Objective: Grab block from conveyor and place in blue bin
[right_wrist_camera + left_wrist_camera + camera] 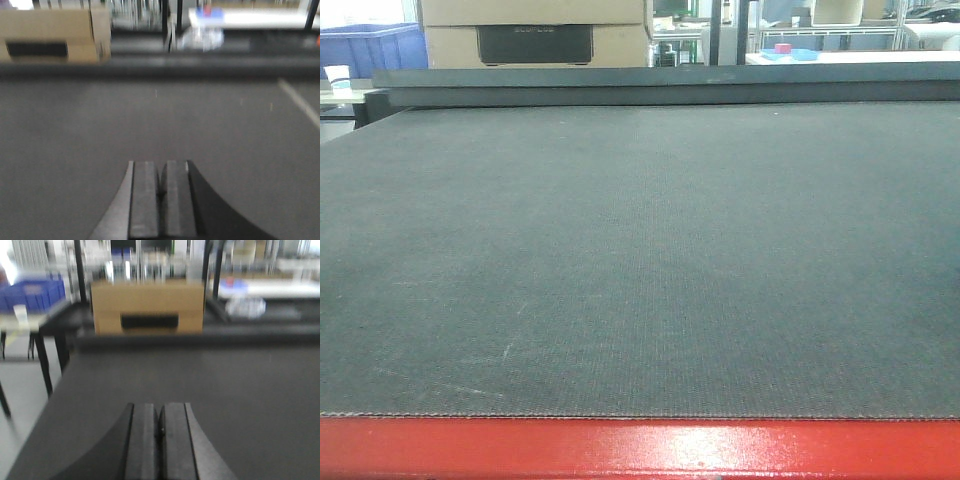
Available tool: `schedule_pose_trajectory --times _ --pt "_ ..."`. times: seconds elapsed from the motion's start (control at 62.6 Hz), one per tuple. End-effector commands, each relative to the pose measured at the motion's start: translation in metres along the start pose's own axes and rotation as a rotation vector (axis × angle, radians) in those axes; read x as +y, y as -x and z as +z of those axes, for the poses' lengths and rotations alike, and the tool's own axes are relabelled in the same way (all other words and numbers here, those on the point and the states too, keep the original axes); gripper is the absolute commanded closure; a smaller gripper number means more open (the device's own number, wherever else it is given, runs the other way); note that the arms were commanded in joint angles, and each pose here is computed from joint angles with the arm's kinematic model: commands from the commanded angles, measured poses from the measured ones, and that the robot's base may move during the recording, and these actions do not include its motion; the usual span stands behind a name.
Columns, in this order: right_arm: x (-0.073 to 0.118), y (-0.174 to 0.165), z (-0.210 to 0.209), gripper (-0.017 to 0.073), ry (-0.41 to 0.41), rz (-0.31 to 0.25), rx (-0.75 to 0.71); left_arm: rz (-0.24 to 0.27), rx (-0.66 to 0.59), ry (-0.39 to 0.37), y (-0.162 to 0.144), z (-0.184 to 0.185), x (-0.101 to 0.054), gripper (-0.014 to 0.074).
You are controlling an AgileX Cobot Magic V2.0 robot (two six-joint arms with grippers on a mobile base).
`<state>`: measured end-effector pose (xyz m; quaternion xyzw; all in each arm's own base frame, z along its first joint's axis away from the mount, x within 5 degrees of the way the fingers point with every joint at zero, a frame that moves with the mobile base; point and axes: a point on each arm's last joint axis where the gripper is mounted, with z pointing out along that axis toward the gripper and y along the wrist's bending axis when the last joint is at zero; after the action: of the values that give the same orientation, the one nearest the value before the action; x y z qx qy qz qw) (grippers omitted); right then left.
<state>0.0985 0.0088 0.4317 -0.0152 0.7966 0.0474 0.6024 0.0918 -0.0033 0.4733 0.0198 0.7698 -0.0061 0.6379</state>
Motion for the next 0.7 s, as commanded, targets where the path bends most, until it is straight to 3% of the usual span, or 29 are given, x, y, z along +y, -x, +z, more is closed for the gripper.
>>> schedule_pose_trajectory --times 0.0,0.303,0.575,0.687 --pt "-0.003 -0.007 0.027 0.072 -0.013 -0.009 0.175 -0.017 0.174 -0.029 -0.004 0.032 -0.004 0.0704" --pt "-0.009 -0.047 0.103 0.072 -0.011 0.015 0.681 -0.087 0.547 -0.09 -0.041 0.131 -0.014 0.0704" --pt "-0.01 -0.075 0.157 0.072 0.014 0.079 0.886 -0.092 0.797 -0.081 -0.081 0.186 -0.016 0.0704" --pt "-0.011 -0.084 0.173 0.07 -0.031 0.123 0.974 -0.108 0.85 -0.066 -0.093 0.198 -0.016 0.0704"
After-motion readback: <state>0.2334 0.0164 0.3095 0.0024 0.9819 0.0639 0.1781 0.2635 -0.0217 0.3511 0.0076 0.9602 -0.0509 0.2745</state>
